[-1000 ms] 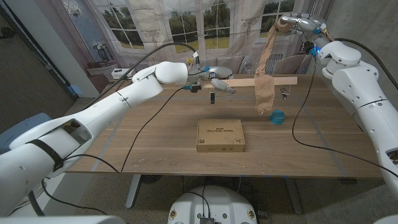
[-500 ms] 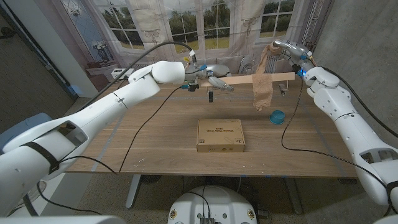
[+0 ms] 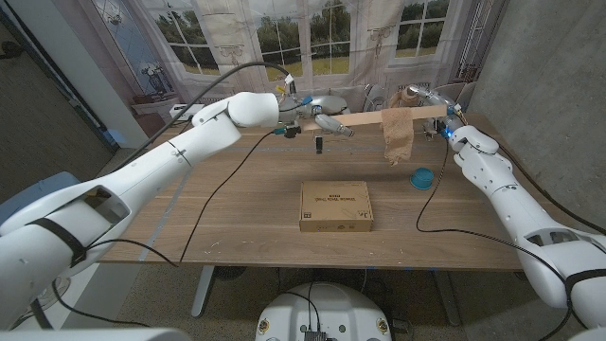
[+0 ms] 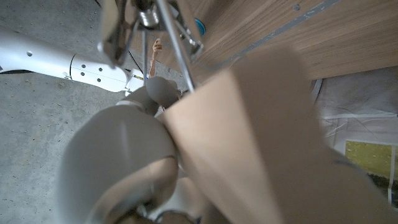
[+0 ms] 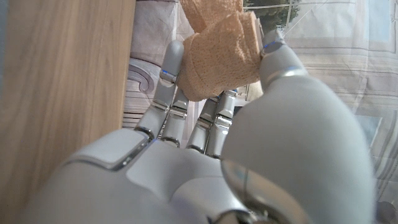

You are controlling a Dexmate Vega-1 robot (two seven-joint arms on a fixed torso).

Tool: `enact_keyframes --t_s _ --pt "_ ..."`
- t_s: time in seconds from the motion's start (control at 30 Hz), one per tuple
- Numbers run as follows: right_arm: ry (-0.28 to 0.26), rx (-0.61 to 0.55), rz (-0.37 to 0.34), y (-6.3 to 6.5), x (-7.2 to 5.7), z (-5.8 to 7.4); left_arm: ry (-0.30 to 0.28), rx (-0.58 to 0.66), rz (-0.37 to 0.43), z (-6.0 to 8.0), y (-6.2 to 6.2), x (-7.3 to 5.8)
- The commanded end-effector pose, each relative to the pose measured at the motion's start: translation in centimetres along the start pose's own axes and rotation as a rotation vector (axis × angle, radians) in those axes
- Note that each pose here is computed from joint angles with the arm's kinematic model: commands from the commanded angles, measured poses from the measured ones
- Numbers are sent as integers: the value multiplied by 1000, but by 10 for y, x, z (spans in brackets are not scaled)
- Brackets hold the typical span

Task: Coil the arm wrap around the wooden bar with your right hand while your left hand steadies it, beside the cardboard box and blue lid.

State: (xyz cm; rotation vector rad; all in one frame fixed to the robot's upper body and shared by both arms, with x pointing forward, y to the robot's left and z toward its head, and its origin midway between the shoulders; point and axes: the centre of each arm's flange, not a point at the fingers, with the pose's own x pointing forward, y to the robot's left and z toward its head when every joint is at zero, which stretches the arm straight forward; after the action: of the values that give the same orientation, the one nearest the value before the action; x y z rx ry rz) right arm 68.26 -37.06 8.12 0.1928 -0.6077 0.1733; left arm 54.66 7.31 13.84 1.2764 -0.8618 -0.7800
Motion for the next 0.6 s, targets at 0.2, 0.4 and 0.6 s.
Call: enact_keyframes --t_s 0.2,0.4,0.6 --pt "53 94 -28 -7 -19 -63 15 -6 43 -6 7 -8" --pt "60 105 -32 -7 -27 -78 10 -7 50 -7 9 -7" --pt "57 129 -41 -6 -38 -94 8 -7 65 -9 12 -7"
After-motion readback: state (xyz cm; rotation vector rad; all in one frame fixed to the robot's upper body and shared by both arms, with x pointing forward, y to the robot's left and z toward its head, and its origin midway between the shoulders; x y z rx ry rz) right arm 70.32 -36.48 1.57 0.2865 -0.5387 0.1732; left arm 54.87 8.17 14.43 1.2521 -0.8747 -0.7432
